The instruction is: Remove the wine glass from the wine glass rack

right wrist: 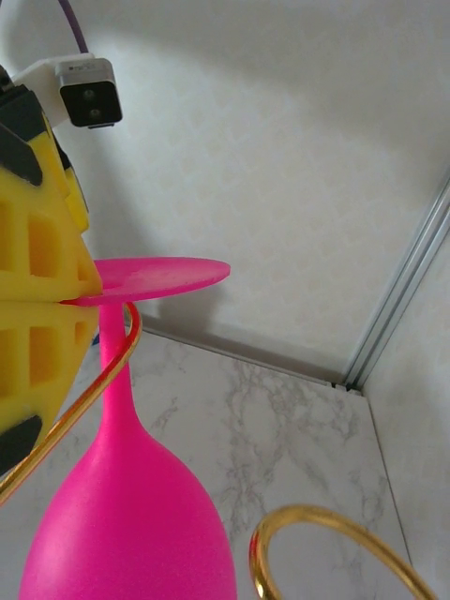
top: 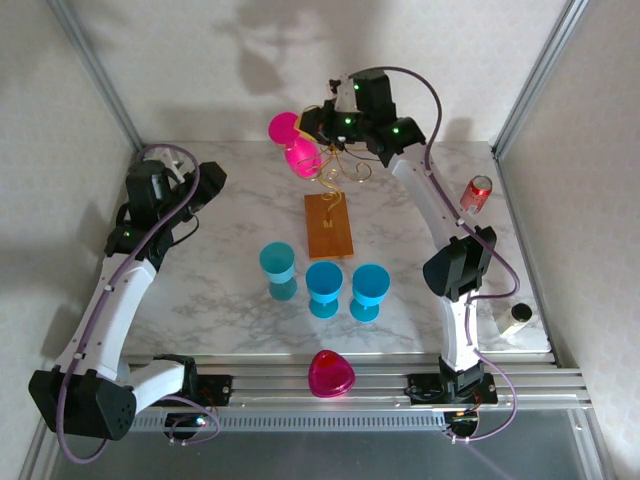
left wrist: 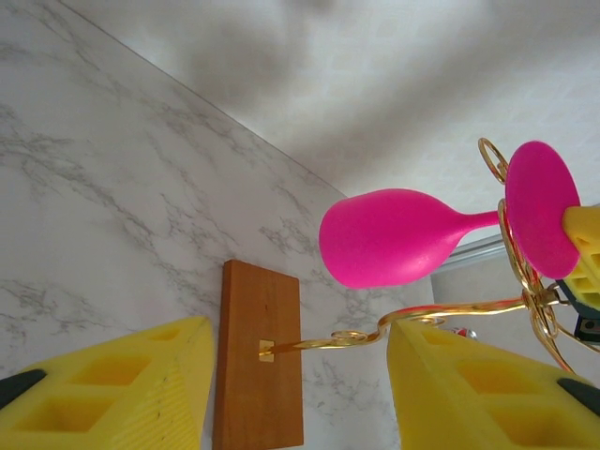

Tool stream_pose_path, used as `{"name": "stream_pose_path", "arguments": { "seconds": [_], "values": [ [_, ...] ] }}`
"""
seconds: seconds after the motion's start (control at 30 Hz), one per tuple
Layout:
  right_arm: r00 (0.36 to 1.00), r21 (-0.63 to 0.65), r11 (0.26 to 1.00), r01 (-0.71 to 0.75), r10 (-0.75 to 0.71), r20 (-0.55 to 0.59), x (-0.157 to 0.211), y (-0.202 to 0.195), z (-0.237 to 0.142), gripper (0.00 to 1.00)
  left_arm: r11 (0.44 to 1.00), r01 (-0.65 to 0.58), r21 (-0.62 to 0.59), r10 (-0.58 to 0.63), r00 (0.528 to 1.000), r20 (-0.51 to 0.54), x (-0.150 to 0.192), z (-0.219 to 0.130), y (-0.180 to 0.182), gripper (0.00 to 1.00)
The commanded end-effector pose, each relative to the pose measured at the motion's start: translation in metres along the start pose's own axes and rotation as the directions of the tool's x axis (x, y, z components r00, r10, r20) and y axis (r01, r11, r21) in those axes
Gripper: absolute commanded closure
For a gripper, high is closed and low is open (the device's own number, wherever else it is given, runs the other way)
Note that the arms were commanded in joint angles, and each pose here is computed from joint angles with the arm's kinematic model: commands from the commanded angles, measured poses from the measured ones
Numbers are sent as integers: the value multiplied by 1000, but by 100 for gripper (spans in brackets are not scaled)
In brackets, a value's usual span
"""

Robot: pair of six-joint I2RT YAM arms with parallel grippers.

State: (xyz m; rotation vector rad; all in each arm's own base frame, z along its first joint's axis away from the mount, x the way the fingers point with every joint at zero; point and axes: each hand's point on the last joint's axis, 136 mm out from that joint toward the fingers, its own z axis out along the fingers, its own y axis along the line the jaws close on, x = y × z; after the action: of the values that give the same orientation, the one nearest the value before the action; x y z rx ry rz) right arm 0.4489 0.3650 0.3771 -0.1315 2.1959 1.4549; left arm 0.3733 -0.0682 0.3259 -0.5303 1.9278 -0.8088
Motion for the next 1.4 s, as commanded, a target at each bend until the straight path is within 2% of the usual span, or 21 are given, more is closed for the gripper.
{"name": "stream_pose_path", "arguments": {
  "seconds": [0.0, 0.6, 1.37],
  "values": [
    [996, -37, 998, 55, -53, 68, -12, 28, -26, 100, 1000, -19, 15, 18, 1000, 22, -7, -4, -4, 49],
    [994, -42, 997, 67, -63, 87, -1, 39, -52, 100, 1000, -20, 13, 20, 1000, 17, -5, -4, -3, 49],
    [999, -108, 994, 21, -16, 39, 15, 46, -56, 100, 1000, -16, 10, 16, 1000, 12, -1, -5, 0, 49]
  ]
}}
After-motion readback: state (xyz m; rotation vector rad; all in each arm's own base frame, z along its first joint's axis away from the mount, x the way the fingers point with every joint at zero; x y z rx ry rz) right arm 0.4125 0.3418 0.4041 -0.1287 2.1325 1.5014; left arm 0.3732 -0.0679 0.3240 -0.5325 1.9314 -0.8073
